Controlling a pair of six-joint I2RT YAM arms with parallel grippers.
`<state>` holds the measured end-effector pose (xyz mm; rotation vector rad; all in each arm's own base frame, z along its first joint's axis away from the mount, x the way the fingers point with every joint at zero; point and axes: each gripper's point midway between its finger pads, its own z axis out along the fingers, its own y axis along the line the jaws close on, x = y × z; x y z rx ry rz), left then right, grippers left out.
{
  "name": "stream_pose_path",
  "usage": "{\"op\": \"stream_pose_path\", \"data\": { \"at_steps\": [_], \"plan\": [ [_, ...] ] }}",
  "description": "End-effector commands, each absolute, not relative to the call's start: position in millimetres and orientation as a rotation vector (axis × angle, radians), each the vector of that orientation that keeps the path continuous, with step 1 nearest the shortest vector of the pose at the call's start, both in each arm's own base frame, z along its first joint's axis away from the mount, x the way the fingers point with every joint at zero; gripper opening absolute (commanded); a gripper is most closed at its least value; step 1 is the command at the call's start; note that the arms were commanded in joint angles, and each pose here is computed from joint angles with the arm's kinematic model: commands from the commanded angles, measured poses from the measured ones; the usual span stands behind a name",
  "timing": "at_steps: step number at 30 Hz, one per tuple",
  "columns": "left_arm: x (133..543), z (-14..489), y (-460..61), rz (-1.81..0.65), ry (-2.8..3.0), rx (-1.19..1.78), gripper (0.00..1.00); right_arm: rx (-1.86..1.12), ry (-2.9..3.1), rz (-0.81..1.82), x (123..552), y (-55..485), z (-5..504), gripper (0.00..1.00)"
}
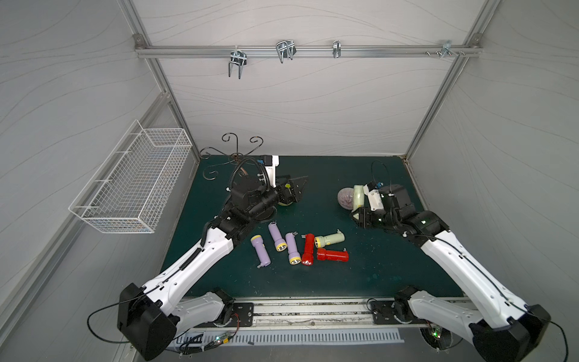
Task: Close the plug at the bottom of the flashlight
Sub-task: Place the flashlight at the center of the board.
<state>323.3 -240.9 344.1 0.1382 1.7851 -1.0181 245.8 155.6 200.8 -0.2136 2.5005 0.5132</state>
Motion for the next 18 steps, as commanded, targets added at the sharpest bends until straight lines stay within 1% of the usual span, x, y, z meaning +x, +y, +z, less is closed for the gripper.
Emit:
{"op": "stream_pose_path", "data": {
  "at_steps": [1, 4, 8, 16, 18],
  "plan": [
    [332.5, 333.8, -221.5, -0.951, 1.843, -0.010, 1.00, -0.114, 2.609, 0.343, 240.8, 122.7, 165.3, 0.00],
    [332.8, 324.6, -220.4, -0.924, 1.895, -0.008, 1.00, -0.016, 2.665, 0.305, 239.5, 103.2, 138.3, 0.00],
    [330.6, 321.7, -227.6, -0.962, 1.912, 0.019, 1.00, 0.045, 2.749, 0.237, 233.7, 85.5, 106.6, 0.00],
    [331.5, 315.4, -234.0, -0.994, 1.937, 0.021, 1.00, 0.046, 2.884, 0.136, 230.6, 77.4, 68.5, 0.00],
    [331.8, 314.0, -235.4, -1.001, 1.941, 0.025, 1.00, 0.043, 2.911, 0.132, 231.6, 78.2, 61.8, 0.02]
  ]
}}
